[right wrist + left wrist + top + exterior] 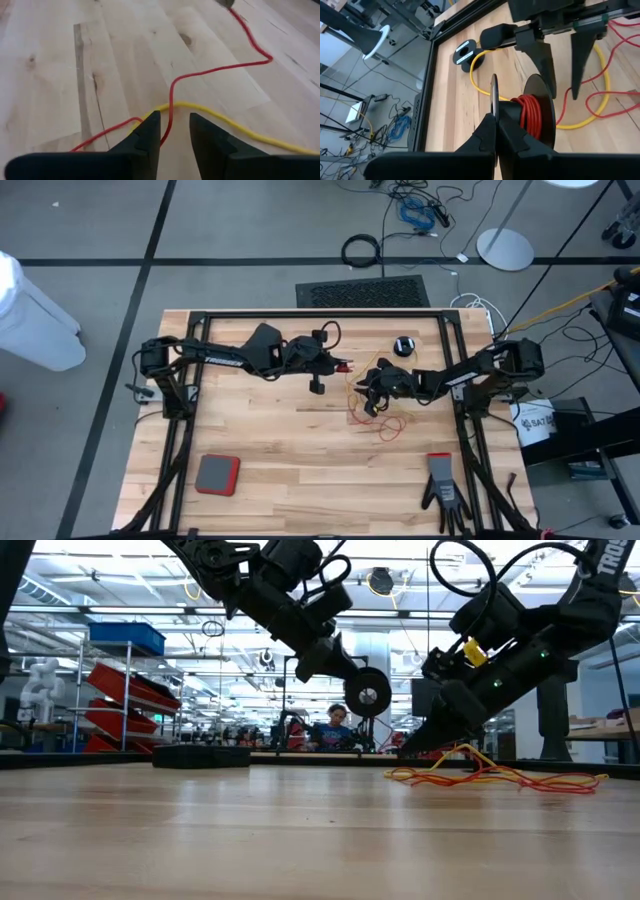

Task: Coil cords
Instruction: Coil the red wire on the spool

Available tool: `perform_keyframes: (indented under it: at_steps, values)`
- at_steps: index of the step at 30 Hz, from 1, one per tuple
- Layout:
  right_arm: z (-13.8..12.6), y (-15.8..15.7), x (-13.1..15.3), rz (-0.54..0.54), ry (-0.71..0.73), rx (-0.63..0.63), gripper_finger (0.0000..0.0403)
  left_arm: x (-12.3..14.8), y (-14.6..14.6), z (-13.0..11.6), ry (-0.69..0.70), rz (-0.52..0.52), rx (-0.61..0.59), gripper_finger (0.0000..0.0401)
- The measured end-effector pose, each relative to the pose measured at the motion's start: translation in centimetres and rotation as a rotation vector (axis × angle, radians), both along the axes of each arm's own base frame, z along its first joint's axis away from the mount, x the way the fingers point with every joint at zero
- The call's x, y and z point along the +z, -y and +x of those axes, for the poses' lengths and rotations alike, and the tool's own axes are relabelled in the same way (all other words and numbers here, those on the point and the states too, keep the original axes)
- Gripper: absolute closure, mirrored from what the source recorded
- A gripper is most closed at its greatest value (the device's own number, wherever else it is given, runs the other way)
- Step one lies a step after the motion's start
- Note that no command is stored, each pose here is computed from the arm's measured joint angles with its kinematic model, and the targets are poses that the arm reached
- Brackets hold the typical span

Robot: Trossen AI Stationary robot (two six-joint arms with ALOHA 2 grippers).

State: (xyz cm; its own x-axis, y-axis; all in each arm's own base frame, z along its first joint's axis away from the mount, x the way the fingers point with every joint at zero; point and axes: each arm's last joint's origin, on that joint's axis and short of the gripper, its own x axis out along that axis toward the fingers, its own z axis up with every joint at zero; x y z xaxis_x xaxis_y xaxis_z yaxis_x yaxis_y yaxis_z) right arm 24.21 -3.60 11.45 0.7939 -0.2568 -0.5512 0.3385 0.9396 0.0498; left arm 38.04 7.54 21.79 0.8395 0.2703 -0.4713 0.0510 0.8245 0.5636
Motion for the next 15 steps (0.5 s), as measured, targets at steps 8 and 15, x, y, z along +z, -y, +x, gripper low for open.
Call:
perform_keyframes:
  at_steps: [8, 15]
  values:
    - [-0.1, 0.5, 0.0, 0.006, -0.002, 0.017, 0.0396, 0.0, 0.1, 0.0, 0.003, 0.000, -0.003, 0.0401]
    - [-0.3, 1.2, -0.1, -0.001, -0.016, -0.061, 0.0401, 0.0, 0.3, 0.1, -0.003, -0.001, -0.009, 0.0401]
